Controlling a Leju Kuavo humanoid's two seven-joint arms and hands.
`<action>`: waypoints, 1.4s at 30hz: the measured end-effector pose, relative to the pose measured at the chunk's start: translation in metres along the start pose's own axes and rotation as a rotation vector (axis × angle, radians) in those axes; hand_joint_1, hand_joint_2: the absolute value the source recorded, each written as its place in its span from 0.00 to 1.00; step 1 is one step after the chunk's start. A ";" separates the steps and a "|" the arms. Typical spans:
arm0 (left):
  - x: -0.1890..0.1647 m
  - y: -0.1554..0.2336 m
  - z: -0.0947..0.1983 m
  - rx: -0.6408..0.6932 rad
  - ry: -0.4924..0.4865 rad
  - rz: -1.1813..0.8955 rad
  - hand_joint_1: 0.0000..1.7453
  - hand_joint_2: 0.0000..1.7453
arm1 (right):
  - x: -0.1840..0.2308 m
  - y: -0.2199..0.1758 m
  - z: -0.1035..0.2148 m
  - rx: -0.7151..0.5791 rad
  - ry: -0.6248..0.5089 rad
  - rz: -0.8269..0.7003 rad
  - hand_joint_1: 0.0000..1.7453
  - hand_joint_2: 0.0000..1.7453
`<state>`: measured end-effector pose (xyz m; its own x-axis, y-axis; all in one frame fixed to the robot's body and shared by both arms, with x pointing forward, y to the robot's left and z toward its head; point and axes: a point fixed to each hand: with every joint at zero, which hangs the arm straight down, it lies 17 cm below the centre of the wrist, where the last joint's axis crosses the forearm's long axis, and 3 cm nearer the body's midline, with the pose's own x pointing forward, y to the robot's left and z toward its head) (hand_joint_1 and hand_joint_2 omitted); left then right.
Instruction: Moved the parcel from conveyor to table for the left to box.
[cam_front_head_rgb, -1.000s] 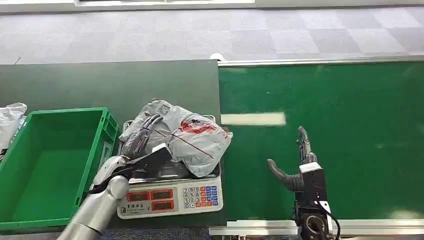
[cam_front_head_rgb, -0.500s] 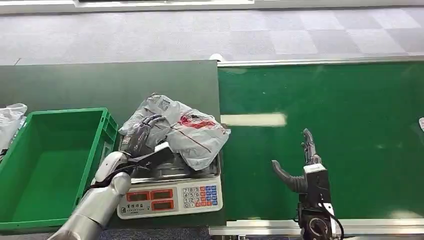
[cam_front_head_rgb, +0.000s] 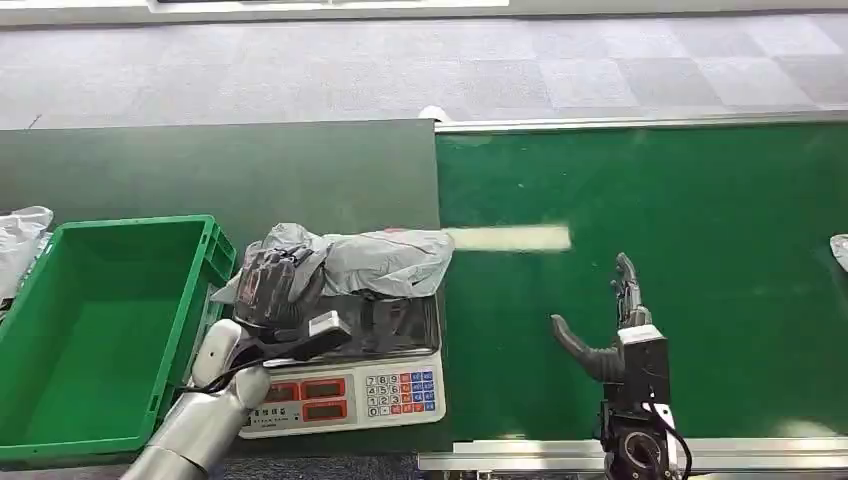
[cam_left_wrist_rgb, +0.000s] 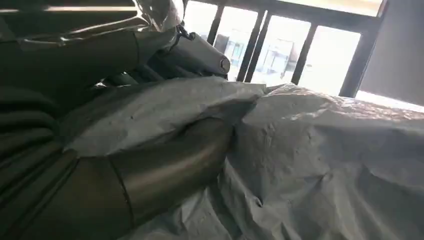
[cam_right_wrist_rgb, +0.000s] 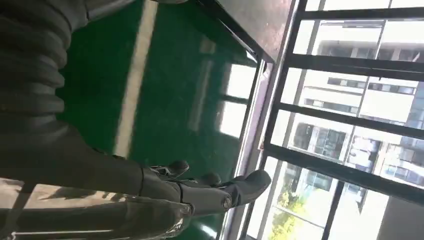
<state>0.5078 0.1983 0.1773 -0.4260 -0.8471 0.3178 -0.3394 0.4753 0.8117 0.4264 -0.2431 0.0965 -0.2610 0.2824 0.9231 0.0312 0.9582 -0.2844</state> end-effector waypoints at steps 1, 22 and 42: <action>0.002 0.003 0.000 0.015 -0.008 -0.002 1.00 0.00 | 0.001 0.000 -0.001 0.000 -0.003 -0.001 0.00 1.00; 0.063 0.194 -0.015 0.585 -0.213 -0.204 1.00 0.00 | -0.008 -0.006 0.005 -0.042 0.009 0.008 0.00 1.00; -0.020 0.287 0.039 0.686 0.046 -0.589 1.00 0.00 | -0.013 -0.011 0.035 -0.055 0.053 0.058 0.00 1.00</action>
<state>0.3865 0.3606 0.3845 0.0042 -0.9997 -0.0253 -0.9234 -0.0136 0.3837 0.3958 -0.2587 0.0790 -0.2054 0.3384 0.9183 0.0986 0.9407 -0.3246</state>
